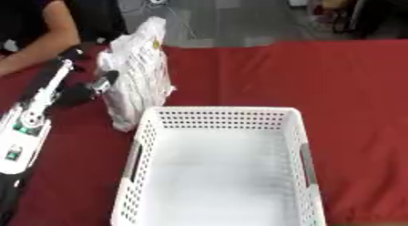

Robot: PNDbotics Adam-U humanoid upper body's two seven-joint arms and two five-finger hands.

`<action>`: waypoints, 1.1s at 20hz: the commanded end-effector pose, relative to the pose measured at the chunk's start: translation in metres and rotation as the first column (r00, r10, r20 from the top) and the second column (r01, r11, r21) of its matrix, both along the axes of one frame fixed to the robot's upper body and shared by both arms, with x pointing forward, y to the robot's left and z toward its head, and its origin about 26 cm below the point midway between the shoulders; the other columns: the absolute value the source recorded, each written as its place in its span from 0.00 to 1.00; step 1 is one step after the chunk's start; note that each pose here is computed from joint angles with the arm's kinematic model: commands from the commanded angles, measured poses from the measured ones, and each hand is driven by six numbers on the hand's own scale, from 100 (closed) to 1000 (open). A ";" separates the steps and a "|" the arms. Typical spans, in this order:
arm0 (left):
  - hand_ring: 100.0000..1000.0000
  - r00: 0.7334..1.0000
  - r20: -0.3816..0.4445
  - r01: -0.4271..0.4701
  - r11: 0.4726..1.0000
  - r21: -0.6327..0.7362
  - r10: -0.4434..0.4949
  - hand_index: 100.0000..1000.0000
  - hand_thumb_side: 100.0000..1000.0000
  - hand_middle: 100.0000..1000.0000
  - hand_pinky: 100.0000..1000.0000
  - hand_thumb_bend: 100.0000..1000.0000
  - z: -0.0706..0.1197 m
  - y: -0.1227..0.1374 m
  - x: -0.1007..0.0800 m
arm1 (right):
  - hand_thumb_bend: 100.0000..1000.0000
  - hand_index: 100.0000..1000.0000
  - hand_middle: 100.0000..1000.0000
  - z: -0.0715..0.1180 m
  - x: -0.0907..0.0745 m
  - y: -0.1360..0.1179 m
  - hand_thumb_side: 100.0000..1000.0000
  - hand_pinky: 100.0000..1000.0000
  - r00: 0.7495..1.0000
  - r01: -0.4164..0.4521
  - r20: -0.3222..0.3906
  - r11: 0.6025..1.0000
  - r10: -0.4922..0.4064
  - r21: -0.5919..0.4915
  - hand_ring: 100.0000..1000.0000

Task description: Pick up objects on the table and place them in the box.

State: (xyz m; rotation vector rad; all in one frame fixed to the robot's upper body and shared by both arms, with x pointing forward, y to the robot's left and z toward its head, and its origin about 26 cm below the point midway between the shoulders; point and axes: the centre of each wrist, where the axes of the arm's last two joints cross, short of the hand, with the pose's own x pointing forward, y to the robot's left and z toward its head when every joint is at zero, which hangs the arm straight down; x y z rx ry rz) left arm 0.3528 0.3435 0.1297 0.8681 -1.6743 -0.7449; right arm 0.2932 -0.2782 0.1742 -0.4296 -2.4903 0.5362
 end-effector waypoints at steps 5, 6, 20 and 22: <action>0.88 0.999 -0.038 0.039 0.995 0.090 -0.036 1.00 0.66 0.94 0.77 1.00 0.007 -0.001 0.012 | 0.23 1.00 0.84 0.009 -0.002 0.001 0.99 0.51 1.000 -0.012 0.026 1.000 0.012 -0.021 0.75; 0.88 0.998 -0.049 0.044 0.994 0.099 -0.039 1.00 0.66 0.94 0.77 1.00 0.006 -0.002 0.013 | 0.23 1.00 0.84 0.009 -0.002 0.001 0.99 0.51 1.000 -0.012 0.026 1.000 0.013 -0.021 0.75; 0.74 0.990 -0.134 -0.005 0.977 0.212 0.034 0.84 0.60 0.72 0.72 0.97 0.000 0.001 0.023 | 0.23 1.00 0.84 0.008 -0.002 0.001 0.99 0.51 1.000 -0.015 0.023 1.000 0.016 -0.022 0.75; 0.64 0.994 -0.086 -0.055 0.978 0.199 0.074 0.75 0.58 0.61 0.66 0.77 0.003 0.002 0.022 | 0.23 1.00 0.84 0.008 -0.002 0.001 0.99 0.51 1.000 -0.015 0.023 1.000 0.015 -0.022 0.75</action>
